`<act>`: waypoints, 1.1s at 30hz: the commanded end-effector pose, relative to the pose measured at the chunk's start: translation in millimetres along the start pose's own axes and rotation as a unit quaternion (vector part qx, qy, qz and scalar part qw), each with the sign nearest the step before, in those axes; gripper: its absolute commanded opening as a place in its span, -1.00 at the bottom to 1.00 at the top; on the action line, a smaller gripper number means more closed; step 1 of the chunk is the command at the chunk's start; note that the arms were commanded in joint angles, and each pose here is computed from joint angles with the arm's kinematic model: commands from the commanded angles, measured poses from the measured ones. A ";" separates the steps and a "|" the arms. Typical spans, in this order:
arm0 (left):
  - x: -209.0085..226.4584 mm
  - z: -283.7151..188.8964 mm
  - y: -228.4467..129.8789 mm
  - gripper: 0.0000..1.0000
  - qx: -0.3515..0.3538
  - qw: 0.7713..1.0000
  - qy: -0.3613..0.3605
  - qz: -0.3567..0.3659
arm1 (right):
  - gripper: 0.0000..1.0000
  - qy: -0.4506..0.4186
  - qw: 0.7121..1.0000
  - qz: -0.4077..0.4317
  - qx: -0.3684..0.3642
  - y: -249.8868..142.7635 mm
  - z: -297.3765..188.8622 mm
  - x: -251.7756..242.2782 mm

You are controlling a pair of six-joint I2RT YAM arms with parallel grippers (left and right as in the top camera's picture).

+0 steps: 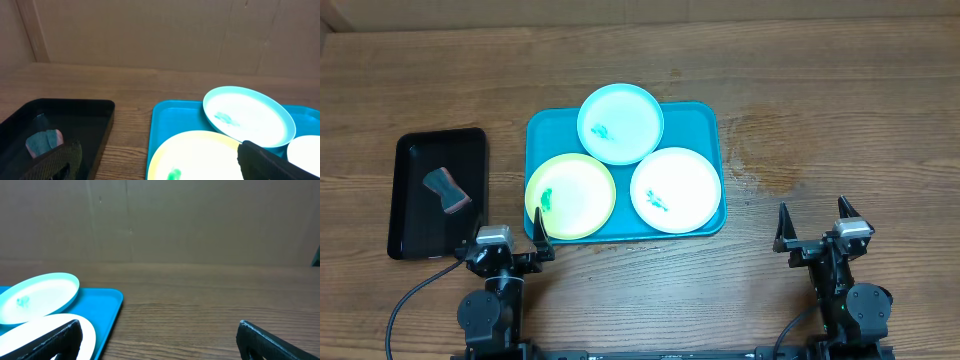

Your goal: Clean dirty plates on tray and stack at the side

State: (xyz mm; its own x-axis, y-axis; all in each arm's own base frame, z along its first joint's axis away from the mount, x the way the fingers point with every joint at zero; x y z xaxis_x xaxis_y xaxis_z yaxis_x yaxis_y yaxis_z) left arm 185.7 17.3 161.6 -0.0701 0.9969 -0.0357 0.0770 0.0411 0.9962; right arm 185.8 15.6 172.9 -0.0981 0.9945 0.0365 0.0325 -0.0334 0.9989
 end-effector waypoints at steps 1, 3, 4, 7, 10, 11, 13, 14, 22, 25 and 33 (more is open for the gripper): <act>-0.7 0.2 -1.7 0.99 0.000 1.000 -0.001 0.010 | 1.00 0.002 1.000 -0.001 -0.002 -2.0 0.2 0.7; -0.7 0.2 -1.7 0.99 0.000 1.000 -0.001 0.010 | 1.00 0.002 1.000 -0.001 -0.002 -1.8 0.2 0.7; -0.7 0.2 -1.7 1.00 0.000 1.000 -0.001 0.010 | 1.00 0.002 1.000 -0.001 -0.002 -2.0 0.2 0.7; -0.7 0.2 -1.7 1.00 0.000 1.000 -0.001 0.010 | 1.00 0.002 1.000 -0.001 -0.002 -2.0 0.2 0.7; -0.7 0.2 -1.7 0.99 0.000 1.000 -0.001 0.010 | 1.00 0.002 1.000 -0.001 -0.002 -2.0 0.2 0.7; -0.6 0.2 -1.7 1.00 0.000 1.000 0.000 0.010 | 1.00 0.002 1.000 -0.001 -0.002 -1.9 0.2 0.7; -0.7 0.2 -1.7 0.99 0.000 1.000 -0.001 0.010 | 1.00 0.002 1.000 -0.001 -0.002 -1.8 0.2 0.7; -0.6 0.2 -1.7 0.99 0.000 1.000 0.000 0.010 | 1.00 0.002 1.000 -0.001 -0.002 -1.8 0.2 0.7; -0.7 0.2 -1.7 1.00 0.000 1.000 -0.001 0.010 | 1.00 0.002 1.000 -0.001 -0.002 -1.9 0.2 0.7; -4.4 0.0 5.8 1.00 -0.019 1.000 -0.017 -0.007 | 1.00 0.002 1.000 -0.001 -0.002 -1.8 0.2 0.7; -65.7 -20.9 9.8 1.00 0.088 0.887 -0.293 -0.347 | 1.00 0.002 1.000 -0.001 -0.002 -1.8 0.2 0.7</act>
State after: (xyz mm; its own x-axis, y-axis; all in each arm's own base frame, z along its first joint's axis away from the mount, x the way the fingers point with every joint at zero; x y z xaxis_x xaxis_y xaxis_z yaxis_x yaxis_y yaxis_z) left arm 181.5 -23.8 174.9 0.2684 0.8610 -0.4321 0.1343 0.4107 0.9018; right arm 185.8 15.6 172.6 -0.0981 0.9945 0.0361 0.0333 -0.0330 0.9989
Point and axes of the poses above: each gripper's point midway between its finger pads, its own z axis out along the fingers, its own x axis along the line the jaws close on, y = z × x, the point moved 6 cm from there along -z, back along the fingers, and after that the axes turned 1 degree about z, right-handed, at the moved point
